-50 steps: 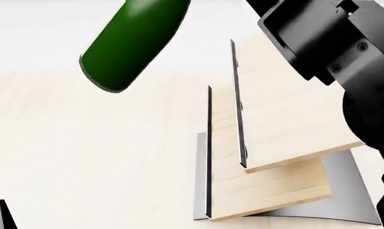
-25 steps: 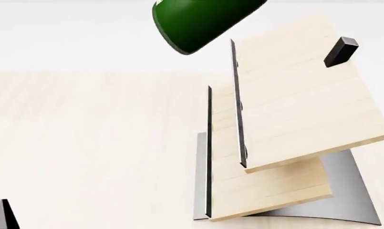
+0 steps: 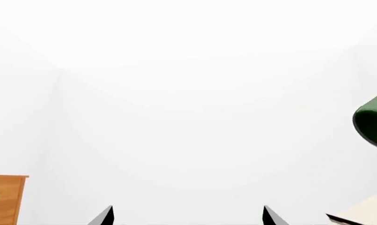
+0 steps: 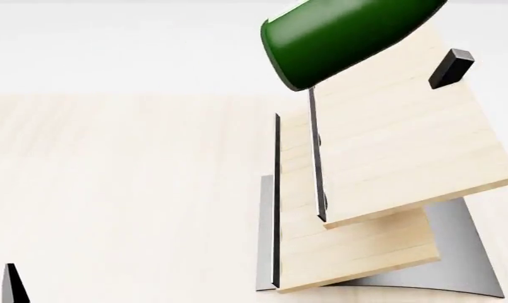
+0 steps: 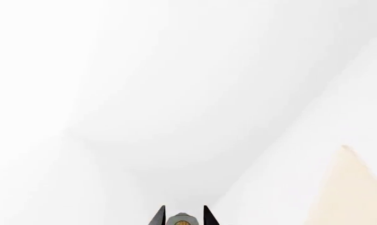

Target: Put the wine bottle on the wine rack.

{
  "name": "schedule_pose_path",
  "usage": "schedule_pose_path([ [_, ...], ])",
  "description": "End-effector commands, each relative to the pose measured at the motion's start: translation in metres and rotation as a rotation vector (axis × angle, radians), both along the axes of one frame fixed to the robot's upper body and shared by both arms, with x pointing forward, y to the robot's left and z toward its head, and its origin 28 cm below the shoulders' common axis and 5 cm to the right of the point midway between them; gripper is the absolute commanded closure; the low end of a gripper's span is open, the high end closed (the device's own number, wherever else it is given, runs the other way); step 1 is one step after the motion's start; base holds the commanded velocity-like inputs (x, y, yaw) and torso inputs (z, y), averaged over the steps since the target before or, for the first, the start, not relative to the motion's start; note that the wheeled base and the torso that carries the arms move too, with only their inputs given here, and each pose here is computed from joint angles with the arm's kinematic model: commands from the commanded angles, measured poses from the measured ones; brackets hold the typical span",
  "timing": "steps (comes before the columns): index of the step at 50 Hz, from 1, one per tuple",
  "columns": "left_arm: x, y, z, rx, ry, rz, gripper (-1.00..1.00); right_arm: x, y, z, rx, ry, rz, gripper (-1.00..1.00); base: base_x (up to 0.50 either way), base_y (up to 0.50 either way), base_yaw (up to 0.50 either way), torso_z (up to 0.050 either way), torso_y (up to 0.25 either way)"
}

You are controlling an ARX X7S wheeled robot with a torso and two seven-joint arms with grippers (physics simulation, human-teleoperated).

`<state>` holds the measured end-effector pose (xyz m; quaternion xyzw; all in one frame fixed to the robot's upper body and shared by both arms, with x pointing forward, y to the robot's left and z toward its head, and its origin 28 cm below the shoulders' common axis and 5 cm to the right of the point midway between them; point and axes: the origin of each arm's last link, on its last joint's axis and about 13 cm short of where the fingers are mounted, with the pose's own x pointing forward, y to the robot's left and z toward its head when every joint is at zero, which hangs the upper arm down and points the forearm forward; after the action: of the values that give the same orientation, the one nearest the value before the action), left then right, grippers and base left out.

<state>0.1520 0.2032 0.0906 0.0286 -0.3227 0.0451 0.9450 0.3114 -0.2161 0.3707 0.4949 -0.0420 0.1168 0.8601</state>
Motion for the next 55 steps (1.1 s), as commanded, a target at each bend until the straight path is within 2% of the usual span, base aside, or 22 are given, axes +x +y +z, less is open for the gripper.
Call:
schedule_pose_path([
  [1,0.001,0.0,-0.001,0.002,0.004,0.001,-1.0,0.005,-0.013,-0.012,0.049,0.021,-0.032,1.0,0.0,0.0,0.0,0.0,0.0],
  [12,0.001,0.0,-0.001,0.004,0.006,0.005,-1.0,0.006,-0.019,-0.021,0.097,0.052,-0.021,1.0,0.0,0.0,0.0,0.0,0.001],
  [20,0.002,0.0,-0.002,0.006,0.009,0.004,-1.0,-0.003,-0.025,-0.031,0.114,0.029,-0.04,1.0,0.0,0.0,0.0,0.0,0.001],
  [32,0.002,0.0,-0.003,0.007,0.009,0.004,-1.0,-0.01,-0.024,-0.038,0.081,-0.017,-0.067,1.0,0.0,0.0,0.0,0.0,0.001],
  [55,0.002,0.0,-0.004,0.007,0.011,0.004,-1.0,-0.006,-0.027,-0.053,0.087,0.007,-0.067,1.0,0.0,0.0,0.0,0.001,0.0],
])
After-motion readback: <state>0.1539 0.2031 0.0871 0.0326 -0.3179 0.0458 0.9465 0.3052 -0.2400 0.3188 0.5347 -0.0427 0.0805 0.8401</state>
